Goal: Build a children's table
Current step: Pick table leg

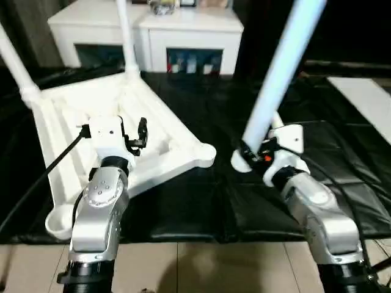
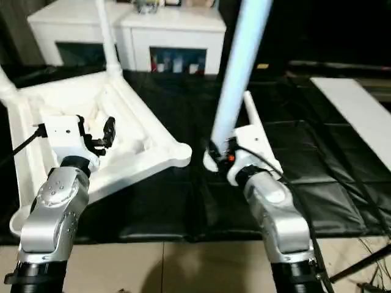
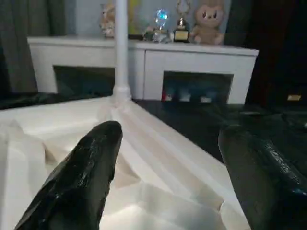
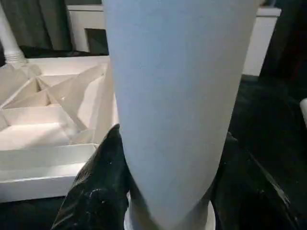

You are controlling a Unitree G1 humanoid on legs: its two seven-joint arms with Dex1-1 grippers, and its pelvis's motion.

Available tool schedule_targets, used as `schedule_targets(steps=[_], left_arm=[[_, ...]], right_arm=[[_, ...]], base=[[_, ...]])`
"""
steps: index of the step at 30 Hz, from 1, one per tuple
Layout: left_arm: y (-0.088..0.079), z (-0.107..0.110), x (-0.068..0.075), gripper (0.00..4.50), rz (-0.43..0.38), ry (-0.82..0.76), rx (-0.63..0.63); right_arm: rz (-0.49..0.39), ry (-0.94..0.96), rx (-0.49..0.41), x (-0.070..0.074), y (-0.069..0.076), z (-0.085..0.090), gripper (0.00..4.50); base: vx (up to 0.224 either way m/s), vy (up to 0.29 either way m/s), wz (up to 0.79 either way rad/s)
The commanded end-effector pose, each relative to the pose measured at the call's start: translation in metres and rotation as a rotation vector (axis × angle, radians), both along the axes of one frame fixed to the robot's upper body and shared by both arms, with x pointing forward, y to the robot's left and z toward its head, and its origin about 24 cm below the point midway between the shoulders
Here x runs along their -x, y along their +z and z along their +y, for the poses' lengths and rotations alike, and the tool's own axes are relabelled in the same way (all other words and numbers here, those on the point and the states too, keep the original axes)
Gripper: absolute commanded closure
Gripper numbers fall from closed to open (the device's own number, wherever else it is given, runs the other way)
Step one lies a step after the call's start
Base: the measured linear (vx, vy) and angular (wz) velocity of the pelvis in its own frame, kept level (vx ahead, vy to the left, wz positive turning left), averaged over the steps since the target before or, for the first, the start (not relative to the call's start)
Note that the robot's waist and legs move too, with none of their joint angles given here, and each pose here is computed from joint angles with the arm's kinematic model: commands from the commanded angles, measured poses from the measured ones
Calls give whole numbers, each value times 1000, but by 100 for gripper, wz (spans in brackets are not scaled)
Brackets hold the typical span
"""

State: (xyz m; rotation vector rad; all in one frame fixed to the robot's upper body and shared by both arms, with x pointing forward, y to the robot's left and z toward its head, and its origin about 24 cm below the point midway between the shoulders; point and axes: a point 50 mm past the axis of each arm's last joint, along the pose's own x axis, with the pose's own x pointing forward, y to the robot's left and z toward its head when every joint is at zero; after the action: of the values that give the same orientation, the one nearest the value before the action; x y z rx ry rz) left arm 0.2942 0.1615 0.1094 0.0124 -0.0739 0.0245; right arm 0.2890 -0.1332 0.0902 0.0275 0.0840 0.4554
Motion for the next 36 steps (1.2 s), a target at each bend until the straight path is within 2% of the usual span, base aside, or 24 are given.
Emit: schedule_targets(steps=[1,13,15,17,18,20,23,26,28,29,31,32,33,35,36], left_arm=[[-4,-5,1,80,8,-16,-8],[-6,-5,4,80,10,-34,-33],[-6,-5,5,80,-8,-48,1],[-12,-9,6,80,32,-124,-35],[-17,-22,14,80,33,-342,13],[-23,-30,22,80,41,-500,3],[-35,-34,26,46,133,-657,-70],[-41,-34,19,31,197,-735,-127],[-42,-28,4,7,257,-768,-172],[-42,-28,4,7,257,-768,-172],[-43,-19,-13,3,332,-766,-238],[-43,-19,-13,3,332,-766,-238],[-41,-16,-20,3,376,-780,-219],[-40,-16,-24,3,403,-795,-220],[-38,-12,-31,3,453,-808,-273]], right_arm=[[-25,-6,6,-5,6,-3,260],[-38,-4,18,-7,6,-7,260],[-40,-11,26,-7,6,-8,260],[-38,-24,19,-6,6,-10,260],[-36,-42,15,-6,6,-15,260],[-32,-48,23,-7,5,-19,260],[-33,-43,32,-7,6,-25,260],[-27,-25,39,-8,6,-29,260],[-14,14,47,-9,7,-30,260],[-14,14,47,-9,7,-30,260],[6,73,67,-9,6,-29,260],[6,73,67,-9,6,-29,260],[16,110,85,-8,6,-29,260],[23,133,92,-7,6,-28,260],[32,183,106,-5,6,-27,260]], base=[[103,-130,8],[123,-25,8],[40,-34,4],[67,-53,-5],[52,-45,-10],[0,0,0],[0,0,0],[-24,-2,0],[-81,-2,2],[-94,-6,-1],[-83,-9,-1],[-51,-17,0],[-51,-17,0],[0,0,0],[0,0,0]])
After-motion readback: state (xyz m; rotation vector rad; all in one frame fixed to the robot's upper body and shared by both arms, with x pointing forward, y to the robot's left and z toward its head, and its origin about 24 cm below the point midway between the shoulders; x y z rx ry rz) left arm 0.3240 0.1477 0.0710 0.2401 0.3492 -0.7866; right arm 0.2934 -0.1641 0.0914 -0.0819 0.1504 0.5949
